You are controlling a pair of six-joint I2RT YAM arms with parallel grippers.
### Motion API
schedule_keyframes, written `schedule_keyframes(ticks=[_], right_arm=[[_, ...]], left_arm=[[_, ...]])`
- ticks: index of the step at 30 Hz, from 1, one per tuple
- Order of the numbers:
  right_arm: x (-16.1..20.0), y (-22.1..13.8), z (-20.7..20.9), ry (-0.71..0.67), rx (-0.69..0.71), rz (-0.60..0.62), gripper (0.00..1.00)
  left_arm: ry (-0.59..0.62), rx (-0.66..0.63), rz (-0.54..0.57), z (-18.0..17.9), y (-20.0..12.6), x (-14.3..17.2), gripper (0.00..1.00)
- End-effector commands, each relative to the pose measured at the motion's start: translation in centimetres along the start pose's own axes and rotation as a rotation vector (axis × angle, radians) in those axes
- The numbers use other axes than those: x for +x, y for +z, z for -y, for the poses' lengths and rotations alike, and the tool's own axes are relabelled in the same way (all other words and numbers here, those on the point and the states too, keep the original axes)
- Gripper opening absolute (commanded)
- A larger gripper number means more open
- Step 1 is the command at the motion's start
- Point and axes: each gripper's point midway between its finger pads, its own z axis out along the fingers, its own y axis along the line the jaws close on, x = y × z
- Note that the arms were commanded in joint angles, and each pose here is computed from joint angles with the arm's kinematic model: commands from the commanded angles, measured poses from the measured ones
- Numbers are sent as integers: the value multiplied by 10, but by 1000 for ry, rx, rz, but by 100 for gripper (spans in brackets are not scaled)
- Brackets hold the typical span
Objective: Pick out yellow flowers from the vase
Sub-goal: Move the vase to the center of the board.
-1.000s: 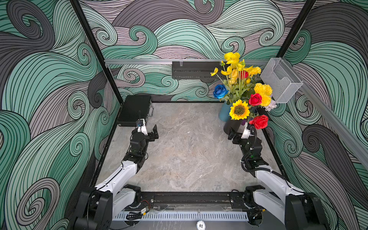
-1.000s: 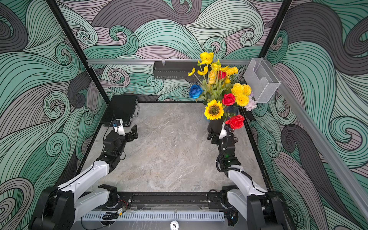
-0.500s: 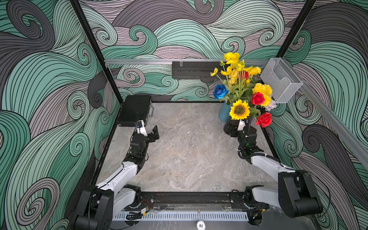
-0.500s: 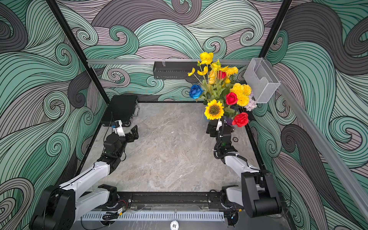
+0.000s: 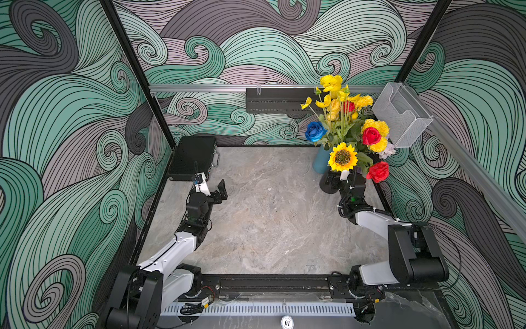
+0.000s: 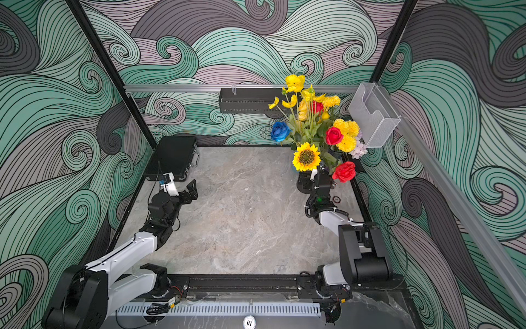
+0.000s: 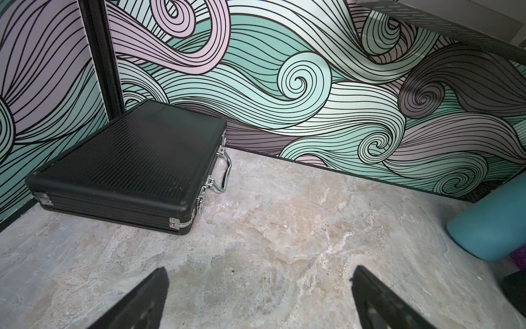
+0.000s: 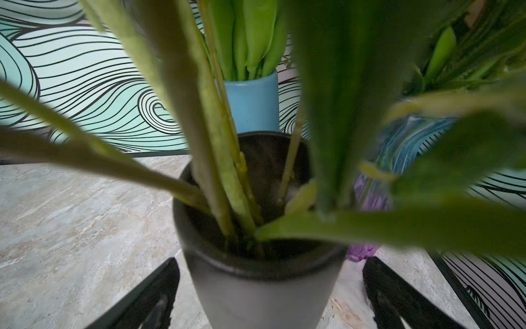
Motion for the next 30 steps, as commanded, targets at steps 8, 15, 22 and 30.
schedule_keyframes(ticks=[8,15,22,30], right_arm=[[-19,20,-1,-43,2,48,97],[-18,24,-3,-76,-6,48,83],[-17,20,-5,-84,-23,47,66],[-22,9,-9,-46,-49,42,52]], left_arm=[[-6,-2,36,-1,-1,-7,98],[-3,0,34,-1,-1,-6,98],[1,-4,32,-2,0,-4,96],[8,-14,24,-3,4,-1,95]])
